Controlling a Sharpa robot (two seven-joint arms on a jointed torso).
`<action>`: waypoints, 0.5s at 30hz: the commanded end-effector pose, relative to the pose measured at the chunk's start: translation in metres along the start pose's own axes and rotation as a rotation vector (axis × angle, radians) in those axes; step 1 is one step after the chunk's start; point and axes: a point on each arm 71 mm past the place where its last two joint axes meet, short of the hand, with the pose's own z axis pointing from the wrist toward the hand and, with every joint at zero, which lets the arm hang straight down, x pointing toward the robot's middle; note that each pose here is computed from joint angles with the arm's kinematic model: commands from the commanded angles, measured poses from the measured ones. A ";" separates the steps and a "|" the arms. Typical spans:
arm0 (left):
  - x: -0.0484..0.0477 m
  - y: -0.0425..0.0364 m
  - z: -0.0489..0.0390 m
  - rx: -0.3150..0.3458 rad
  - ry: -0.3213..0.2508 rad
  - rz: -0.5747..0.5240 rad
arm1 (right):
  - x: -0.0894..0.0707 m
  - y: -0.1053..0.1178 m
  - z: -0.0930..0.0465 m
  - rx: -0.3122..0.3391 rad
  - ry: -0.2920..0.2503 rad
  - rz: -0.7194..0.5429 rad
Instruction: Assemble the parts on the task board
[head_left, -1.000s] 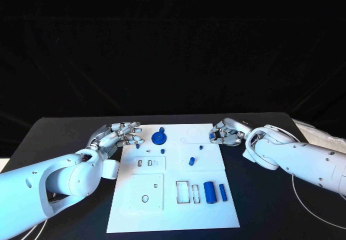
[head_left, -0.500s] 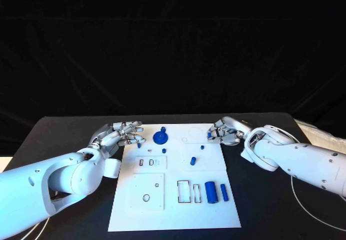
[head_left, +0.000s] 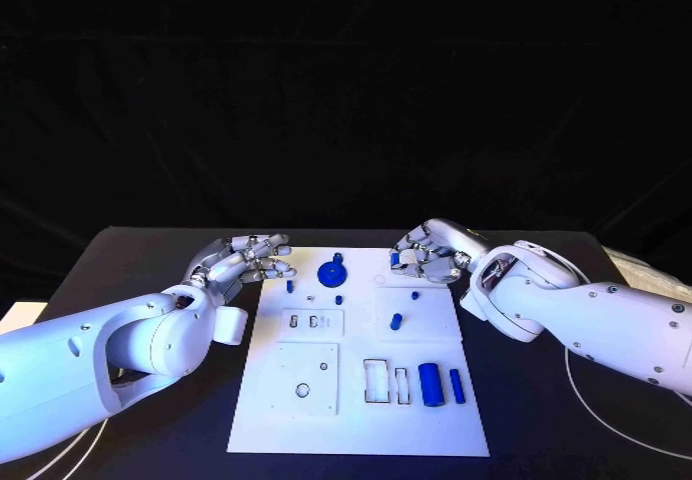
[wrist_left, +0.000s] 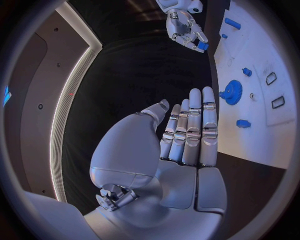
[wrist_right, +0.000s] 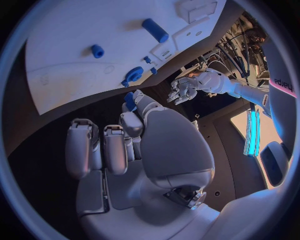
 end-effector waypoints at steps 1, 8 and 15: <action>0.0012 -0.0028 0.0011 0.013 0.010 -0.006 | 0.008 0.013 0.006 0.032 -0.027 -0.037; 0.0031 -0.0034 0.0024 0.015 0.013 -0.007 | 0.050 0.044 0.014 0.018 0.061 -0.052; 0.0058 -0.0039 0.0038 0.016 0.018 -0.008 | 0.083 0.066 0.019 -0.006 0.129 -0.091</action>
